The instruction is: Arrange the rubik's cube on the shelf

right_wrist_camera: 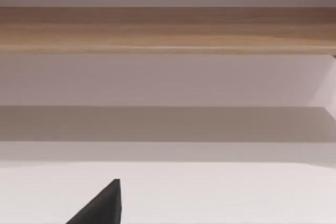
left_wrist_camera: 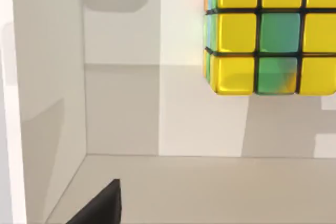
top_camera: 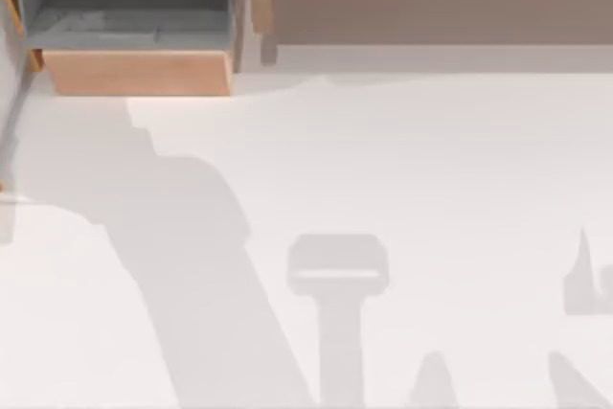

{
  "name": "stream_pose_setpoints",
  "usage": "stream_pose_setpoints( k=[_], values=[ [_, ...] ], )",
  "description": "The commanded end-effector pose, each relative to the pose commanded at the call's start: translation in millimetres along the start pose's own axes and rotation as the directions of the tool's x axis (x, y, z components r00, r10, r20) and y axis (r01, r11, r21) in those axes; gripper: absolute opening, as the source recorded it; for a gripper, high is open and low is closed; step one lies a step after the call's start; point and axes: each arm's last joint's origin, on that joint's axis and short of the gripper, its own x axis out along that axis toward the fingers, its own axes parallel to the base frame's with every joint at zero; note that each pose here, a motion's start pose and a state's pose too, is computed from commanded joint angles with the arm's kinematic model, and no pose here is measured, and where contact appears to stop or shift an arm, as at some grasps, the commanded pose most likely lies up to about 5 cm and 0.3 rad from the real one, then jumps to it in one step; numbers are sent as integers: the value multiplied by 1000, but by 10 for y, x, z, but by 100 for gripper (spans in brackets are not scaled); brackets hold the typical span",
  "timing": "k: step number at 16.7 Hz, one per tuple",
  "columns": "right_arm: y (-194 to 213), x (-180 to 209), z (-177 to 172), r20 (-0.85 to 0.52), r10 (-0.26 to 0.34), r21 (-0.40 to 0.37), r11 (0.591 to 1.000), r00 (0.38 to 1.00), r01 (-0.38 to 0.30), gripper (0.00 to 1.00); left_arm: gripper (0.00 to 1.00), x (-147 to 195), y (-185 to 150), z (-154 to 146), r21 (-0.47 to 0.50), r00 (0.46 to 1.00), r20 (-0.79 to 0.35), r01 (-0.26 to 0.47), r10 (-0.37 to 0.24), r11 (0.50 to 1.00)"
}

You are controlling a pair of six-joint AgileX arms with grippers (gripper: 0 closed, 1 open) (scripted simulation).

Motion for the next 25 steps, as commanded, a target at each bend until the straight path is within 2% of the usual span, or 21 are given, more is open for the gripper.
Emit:
stream_pose_setpoints(
  k=[4,6,13,18,25],
  values=[
    [0,0,0,0,0,0,1000,1000,0,100,100,-67,0,-47,9,1000,2,8,-8,1000],
    [0,0,0,0,0,0,1000,1000,0,100,100,89,-23,7,6,1000,0,8,-8,1000],
    [0,0,0,0,0,0,1000,1000,0,100,100,1006,-172,279,5,1000,-2,5,-5,1000],
    [0,0,0,0,0,0,1000,1000,0,100,100,1074,-191,296,3,1000,-2,2,-2,1000],
    [0,0,0,0,0,0,1000,1000,0,100,47,1074,-191,296,3,1000,-2,2,-2,1000]
  ],
)
